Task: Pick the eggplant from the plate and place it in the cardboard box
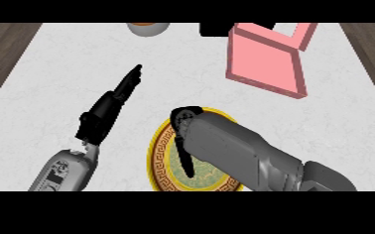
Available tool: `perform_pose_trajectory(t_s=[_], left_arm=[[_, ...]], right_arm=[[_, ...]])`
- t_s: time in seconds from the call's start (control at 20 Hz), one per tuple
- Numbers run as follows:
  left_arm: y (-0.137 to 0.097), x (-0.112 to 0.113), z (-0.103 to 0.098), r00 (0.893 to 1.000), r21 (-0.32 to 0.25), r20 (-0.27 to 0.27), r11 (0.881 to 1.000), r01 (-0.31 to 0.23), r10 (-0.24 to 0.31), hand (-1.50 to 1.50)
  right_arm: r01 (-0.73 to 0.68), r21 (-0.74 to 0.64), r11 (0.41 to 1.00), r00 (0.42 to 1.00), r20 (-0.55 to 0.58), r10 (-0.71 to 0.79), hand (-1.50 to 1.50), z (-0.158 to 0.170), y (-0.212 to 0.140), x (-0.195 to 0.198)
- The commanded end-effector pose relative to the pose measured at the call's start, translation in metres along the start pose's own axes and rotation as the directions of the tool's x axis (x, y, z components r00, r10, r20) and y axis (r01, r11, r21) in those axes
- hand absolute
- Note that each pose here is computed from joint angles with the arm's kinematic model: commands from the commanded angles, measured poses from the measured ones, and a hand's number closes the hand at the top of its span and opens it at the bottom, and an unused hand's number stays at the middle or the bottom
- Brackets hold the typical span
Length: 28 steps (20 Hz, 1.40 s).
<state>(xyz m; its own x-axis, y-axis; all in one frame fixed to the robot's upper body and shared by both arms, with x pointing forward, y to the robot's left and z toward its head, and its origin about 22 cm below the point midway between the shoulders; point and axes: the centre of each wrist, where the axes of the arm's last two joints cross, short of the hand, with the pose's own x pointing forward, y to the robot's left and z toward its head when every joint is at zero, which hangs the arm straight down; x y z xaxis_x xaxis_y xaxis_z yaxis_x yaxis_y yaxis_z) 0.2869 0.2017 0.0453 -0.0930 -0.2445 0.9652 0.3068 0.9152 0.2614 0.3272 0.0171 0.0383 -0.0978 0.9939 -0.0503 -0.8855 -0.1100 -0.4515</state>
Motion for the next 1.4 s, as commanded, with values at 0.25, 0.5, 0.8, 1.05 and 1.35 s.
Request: perform_pose_trajectory(t_s=[0.25, 0.5, 0.8, 1.05, 1.35], left_arm=[[-0.008, -0.009, 0.020, 1.000, -0.004, -0.011, 1.000, -0.015, 0.015, 0.00], [0.002, -0.002, 0.009, 1.000, 0.010, -0.006, 1.000, -0.011, 0.011, 0.00], [0.009, -0.003, 0.011, 1.000, 0.025, -0.010, 1.000, -0.014, 0.014, 0.00], [0.014, -0.018, 0.018, 0.999, 0.095, -0.041, 0.995, -0.005, 0.009, 0.00], [0.016, -0.012, 0.018, 0.999, 0.087, -0.047, 0.996, -0.012, 0.016, 0.00]], right_arm=[[-0.038, 0.051, 0.998, 0.992, -0.120, 0.043, 1.50, -0.007, 0.018, 0.003], [-0.113, 0.041, 0.993, 0.987, -0.109, 0.117, 1.50, -0.025, 0.017, -0.019], [0.100, -0.386, 0.917, 0.988, 0.150, -0.044, 1.50, -0.001, 0.004, -0.041], [0.377, -0.673, 0.637, 0.900, 0.428, -0.081, 1.50, 0.039, -0.036, -0.088], [0.432, -0.812, 0.392, 0.896, 0.436, -0.083, 1.50, 0.035, 0.002, -0.147]])
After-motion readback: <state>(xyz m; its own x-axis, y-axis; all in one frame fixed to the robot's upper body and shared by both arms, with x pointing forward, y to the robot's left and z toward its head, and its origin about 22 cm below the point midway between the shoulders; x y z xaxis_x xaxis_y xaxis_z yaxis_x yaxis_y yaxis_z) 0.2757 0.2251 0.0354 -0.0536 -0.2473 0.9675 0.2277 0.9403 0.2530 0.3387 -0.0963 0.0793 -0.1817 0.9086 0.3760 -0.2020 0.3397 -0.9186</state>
